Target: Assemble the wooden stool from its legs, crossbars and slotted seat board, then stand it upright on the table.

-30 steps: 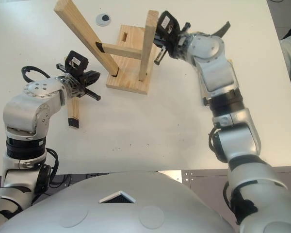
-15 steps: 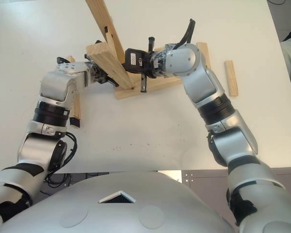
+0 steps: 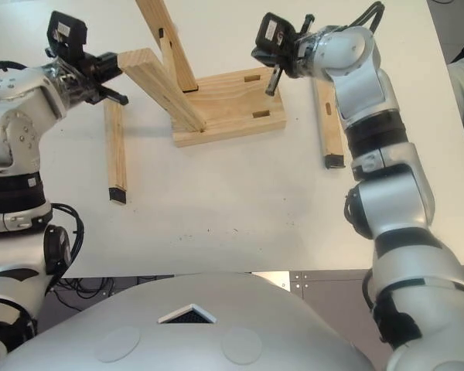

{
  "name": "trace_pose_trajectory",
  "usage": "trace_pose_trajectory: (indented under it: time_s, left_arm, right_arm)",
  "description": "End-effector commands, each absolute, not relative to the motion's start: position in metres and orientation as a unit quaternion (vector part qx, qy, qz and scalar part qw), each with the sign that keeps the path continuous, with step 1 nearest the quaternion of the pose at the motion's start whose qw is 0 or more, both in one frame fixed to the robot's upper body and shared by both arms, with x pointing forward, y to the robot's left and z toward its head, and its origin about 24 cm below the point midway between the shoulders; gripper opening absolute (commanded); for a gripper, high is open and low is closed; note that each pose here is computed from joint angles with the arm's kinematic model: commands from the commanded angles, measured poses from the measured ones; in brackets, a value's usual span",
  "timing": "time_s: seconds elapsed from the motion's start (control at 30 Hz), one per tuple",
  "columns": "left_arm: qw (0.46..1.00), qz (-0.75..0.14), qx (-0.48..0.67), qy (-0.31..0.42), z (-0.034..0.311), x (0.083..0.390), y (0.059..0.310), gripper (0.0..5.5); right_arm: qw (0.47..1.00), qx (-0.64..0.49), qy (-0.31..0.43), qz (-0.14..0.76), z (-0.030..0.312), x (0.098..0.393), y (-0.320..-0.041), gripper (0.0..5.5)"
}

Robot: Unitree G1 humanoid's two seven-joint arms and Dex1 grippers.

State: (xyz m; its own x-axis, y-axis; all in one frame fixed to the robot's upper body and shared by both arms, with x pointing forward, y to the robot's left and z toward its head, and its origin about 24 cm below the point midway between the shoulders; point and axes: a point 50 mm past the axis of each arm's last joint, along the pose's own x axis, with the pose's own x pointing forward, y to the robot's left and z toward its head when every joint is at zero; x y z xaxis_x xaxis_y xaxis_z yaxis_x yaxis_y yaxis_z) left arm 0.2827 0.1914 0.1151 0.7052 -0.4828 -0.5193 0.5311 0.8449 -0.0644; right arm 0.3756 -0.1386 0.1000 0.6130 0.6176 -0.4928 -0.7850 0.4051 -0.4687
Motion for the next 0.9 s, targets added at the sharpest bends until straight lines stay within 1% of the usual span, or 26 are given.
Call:
trace_pose_trajectory:
  time_s: [0.03,0.17,0.23,0.33,0.4,0.47,0.53,0.6,0.73,0.8,0.9]
  left_arm:
    - [0.874,-0.341,0.063,0.341,0.094,0.250,0.179,0.00]
    - [0.857,-0.364,0.062,0.361,0.088,0.238,0.172,0.00]
    - [0.849,-0.378,0.054,0.365,0.081,0.238,0.162,0.00]
    - [0.840,-0.388,0.044,0.376,0.064,0.239,0.144,0.00]
    - [0.854,-0.361,0.035,0.373,0.054,0.248,0.140,0.00]
    - [0.869,-0.323,0.039,0.372,0.046,0.259,0.144,0.00]
    - [0.879,-0.290,0.056,0.374,0.041,0.265,0.153,0.00]
    - [0.887,-0.267,0.063,0.373,0.040,0.269,0.162,0.00]
    - [0.902,-0.237,0.050,0.358,0.039,0.278,0.167,0.00]
    - [0.906,-0.231,0.041,0.351,0.039,0.281,0.166,0.00]
    - [0.911,-0.224,0.031,0.344,0.038,0.286,0.163,0.00]
  right_arm:
    - [0.824,-0.362,0.130,0.416,0.086,0.383,-0.119,0.02]
    - [0.816,-0.382,0.160,0.402,0.070,0.383,-0.112,0.02]
    - [0.789,-0.414,0.192,0.411,0.056,0.377,-0.115,0.02]
    - [0.758,-0.424,0.229,0.440,0.042,0.369,-0.121,0.02]
    - [0.741,-0.425,0.243,0.459,0.037,0.364,-0.124,0.02]
    - [0.720,-0.420,0.261,0.487,0.030,0.358,-0.127,0.02]
    - [0.699,-0.396,0.279,0.526,0.025,0.350,-0.127,0.02]
    - [0.675,-0.348,0.300,0.577,0.017,0.337,-0.127,0.02]
    - [0.621,-0.244,0.315,0.675,0.001,0.300,-0.116,0.02]
    - [0.598,-0.201,0.312,0.711,0.005,0.281,-0.107,0.02]
    - [0.557,-0.163,0.312,0.752,0.018,0.256,-0.097,0.02]
